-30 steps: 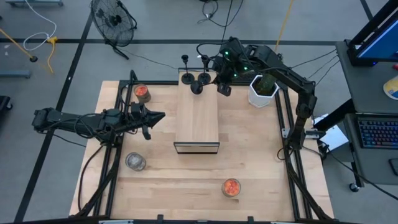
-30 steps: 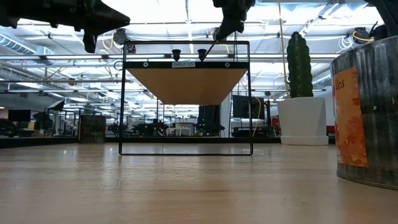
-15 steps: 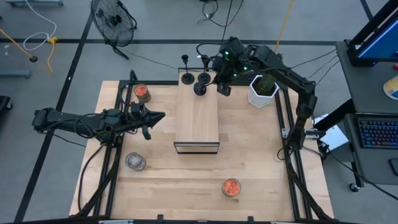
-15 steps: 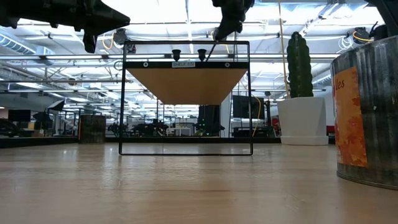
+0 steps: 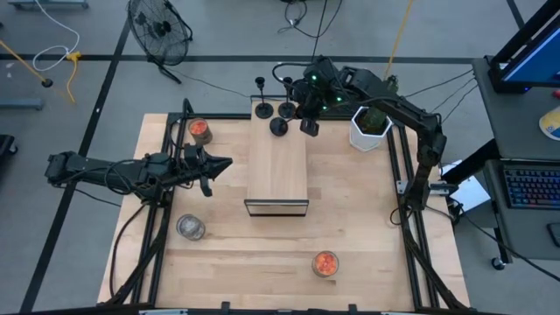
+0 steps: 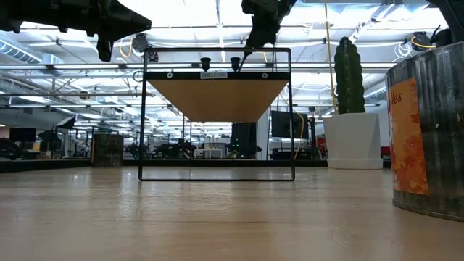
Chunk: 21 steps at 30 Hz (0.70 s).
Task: Pick & Place candle stick holders
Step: Put the black candle holder on the shelf
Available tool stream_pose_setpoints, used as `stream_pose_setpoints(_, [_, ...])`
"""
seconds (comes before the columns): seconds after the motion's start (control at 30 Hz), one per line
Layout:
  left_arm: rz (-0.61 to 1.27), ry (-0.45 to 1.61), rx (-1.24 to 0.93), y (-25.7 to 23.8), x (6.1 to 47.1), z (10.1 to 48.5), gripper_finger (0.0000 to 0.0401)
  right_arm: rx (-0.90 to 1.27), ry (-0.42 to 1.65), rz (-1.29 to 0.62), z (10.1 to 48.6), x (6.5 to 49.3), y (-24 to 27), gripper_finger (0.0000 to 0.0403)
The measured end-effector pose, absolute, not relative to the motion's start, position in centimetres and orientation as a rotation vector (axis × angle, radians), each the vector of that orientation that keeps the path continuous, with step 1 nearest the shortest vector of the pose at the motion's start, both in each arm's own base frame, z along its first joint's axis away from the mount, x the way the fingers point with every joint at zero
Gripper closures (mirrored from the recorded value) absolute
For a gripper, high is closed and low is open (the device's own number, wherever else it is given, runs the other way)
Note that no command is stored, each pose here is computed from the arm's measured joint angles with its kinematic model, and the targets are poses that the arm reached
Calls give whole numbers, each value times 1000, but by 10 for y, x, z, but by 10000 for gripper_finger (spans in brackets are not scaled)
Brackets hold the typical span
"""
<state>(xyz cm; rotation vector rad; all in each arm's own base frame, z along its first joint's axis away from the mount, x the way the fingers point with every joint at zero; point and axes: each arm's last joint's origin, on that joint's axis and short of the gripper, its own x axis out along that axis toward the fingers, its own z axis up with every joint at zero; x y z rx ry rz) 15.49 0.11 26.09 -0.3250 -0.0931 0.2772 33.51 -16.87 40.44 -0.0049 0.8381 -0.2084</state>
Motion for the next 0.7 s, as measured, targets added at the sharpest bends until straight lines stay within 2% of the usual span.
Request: stream_pose_setpoints(0.7, [277, -93, -325, 1, 155, 261, 370, -43, 800, -244, 408, 337, -171, 278])
